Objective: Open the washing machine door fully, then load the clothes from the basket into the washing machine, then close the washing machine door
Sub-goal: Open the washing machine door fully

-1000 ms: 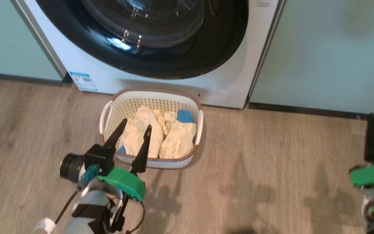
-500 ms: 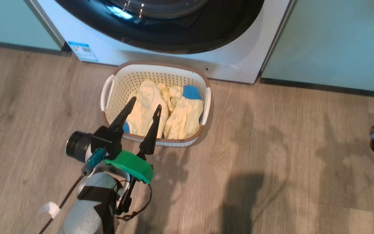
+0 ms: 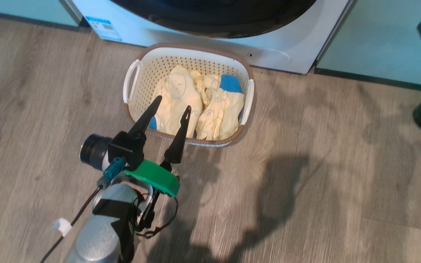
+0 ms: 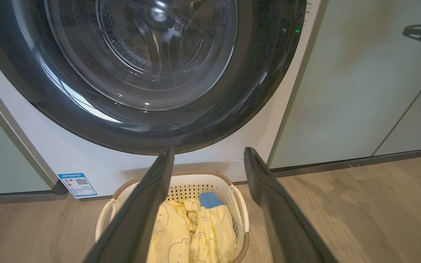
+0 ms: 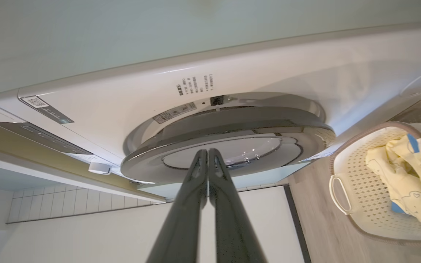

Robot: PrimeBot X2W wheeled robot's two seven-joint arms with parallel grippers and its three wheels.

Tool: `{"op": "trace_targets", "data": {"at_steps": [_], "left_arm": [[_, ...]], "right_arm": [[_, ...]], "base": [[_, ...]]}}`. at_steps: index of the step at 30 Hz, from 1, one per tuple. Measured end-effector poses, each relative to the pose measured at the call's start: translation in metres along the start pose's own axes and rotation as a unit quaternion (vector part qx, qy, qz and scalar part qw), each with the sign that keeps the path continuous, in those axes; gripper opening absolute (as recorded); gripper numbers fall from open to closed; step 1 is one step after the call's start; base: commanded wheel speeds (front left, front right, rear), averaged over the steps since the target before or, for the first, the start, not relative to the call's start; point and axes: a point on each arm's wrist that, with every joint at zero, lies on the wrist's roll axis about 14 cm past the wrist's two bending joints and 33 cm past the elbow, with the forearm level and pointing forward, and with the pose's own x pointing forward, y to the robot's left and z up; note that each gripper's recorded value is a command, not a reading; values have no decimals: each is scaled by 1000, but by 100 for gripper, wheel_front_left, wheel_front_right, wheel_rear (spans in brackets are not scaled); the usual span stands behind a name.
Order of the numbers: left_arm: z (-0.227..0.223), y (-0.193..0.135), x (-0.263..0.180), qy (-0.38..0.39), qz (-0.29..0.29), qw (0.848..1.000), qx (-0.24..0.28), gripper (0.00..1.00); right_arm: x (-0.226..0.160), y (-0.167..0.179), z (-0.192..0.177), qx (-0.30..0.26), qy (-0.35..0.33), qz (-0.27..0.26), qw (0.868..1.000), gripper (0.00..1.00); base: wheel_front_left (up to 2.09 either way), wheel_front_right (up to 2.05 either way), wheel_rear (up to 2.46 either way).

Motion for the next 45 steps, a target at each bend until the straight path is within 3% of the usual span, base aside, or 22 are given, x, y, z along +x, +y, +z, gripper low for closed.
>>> {"op": "trace_targets", "data": {"at_steps": [17, 30, 45], "left_arm": [[-6, 10, 11, 1, 15, 1000, -2, 100], [-5, 22, 13, -1, 31, 1000, 4, 100], [-11, 25, 7, 9, 41, 999, 0, 100]], "right_arm": [[88, 55, -24, -29, 85, 47, 995, 0], [139, 62, -47, -51, 124, 29, 990, 0], [159, 44, -59, -56, 140, -3, 989, 0]], "base": [[0, 0, 0], [0, 0, 0], [0, 0, 0]]}}
